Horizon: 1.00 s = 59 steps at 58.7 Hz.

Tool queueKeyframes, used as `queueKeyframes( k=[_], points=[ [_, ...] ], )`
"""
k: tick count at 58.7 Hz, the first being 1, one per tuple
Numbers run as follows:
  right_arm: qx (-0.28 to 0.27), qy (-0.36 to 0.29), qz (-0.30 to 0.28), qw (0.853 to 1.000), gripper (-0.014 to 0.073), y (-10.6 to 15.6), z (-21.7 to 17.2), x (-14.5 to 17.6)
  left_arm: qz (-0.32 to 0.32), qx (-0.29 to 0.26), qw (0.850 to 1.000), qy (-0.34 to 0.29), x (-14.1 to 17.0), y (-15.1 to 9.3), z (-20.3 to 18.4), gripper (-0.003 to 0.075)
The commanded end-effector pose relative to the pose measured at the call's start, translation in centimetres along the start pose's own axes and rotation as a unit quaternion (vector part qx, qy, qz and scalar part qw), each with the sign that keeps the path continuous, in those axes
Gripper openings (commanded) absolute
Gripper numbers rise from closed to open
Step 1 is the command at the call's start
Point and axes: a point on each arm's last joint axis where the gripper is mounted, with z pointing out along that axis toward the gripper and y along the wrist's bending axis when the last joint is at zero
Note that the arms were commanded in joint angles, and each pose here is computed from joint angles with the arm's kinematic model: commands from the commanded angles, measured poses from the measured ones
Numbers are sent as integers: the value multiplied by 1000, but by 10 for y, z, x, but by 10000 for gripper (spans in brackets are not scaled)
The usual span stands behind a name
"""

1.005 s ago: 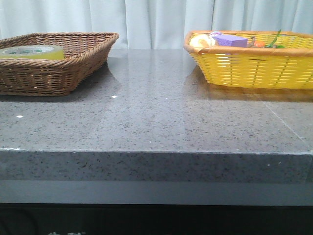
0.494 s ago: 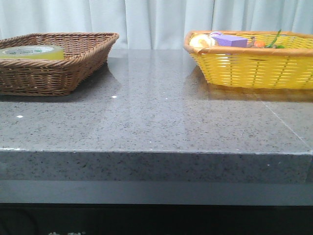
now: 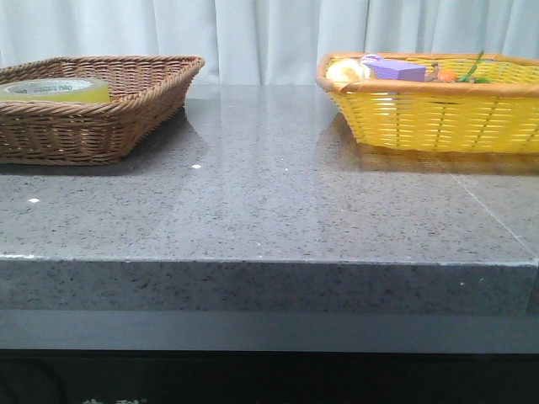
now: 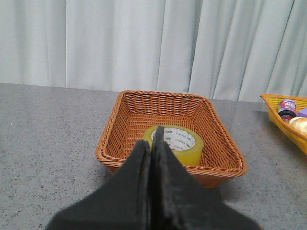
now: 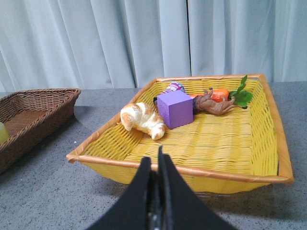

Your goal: Transfer tape with both arms

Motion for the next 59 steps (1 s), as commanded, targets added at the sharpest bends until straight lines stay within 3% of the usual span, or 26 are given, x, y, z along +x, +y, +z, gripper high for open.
queueKeyframes(
  k=[1,33,59],
  points=[
    [0,-46,-8,999,-90,1,-1,-14,-3,9,999,-44,-13,-2,0,-20],
    [0,-46,-8,999,-90,1,-1,-14,28,36,999,-3,36,-4,7,-20],
    [0,-46,-8,999,-90,1,-1,-14,19,-29,999,12,106,8,27,-20]
  ],
)
